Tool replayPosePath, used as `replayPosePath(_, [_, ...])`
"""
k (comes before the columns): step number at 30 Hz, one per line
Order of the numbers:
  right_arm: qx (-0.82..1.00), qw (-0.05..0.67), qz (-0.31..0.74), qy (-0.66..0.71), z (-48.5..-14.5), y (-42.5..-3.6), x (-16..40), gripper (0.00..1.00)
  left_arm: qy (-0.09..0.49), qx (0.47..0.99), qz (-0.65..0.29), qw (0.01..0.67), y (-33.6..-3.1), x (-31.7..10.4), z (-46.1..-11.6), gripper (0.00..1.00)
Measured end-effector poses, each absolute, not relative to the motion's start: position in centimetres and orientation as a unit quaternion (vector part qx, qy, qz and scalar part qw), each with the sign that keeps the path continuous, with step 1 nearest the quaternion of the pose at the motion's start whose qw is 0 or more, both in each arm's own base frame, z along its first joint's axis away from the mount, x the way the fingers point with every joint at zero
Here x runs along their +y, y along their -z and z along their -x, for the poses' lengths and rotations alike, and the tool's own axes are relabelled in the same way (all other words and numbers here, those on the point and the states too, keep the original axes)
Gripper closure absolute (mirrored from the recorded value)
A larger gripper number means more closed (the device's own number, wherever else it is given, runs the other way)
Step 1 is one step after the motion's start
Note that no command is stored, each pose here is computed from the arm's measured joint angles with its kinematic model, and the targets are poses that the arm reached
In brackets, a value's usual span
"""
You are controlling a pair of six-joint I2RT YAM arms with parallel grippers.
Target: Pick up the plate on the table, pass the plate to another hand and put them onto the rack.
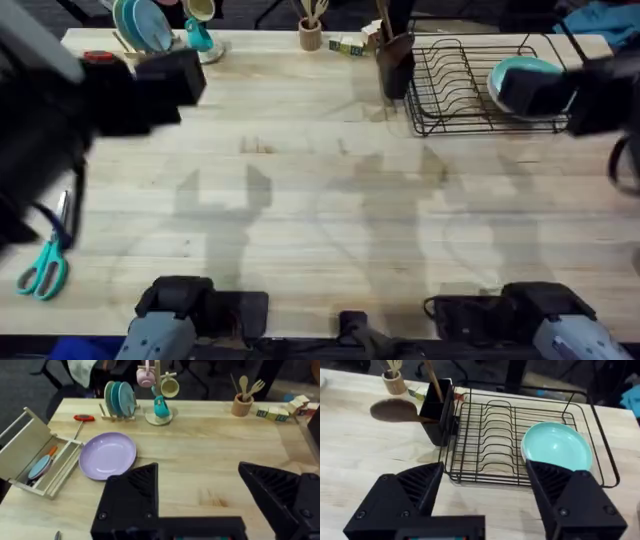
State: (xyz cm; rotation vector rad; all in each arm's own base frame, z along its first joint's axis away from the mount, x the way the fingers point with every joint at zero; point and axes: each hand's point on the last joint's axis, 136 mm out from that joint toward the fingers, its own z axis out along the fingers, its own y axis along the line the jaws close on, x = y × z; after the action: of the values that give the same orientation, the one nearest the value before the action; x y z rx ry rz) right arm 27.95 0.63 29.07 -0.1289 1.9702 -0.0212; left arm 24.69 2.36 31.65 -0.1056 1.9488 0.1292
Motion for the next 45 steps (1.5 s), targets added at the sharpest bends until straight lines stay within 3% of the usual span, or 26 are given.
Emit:
replayPosePath(9, [0.875, 0.481, 0.055, 0.004, -31.0, -31.2, 0.6, 0.007, -0.061, 0.896, 0.036, 0.438, -33.0, 2.3, -26.9, 0.008])
replayPosePath(16, [0.883, 0.465, 0.062, -0.013, -31.8, -30.7, 1.2, 0.007, -0.063, 0.921, 0.032, 0.384, -31.3, 2.3, -29.3, 0.006])
replayPosePath(27, [0.887, 0.457, 0.057, -0.024, -31.5, -30.4, 1.4, 0.007, -0.072, 0.917, 0.045, 0.390, -31.6, 3.2, -29.7, 0.009])
replayPosePath(45, [0.889, 0.453, 0.055, -0.026, -31.4, -30.2, 1.4, 0.006, -0.074, 0.914, 0.248, 0.312, -24.7, 17.6, -32.8, 0.010])
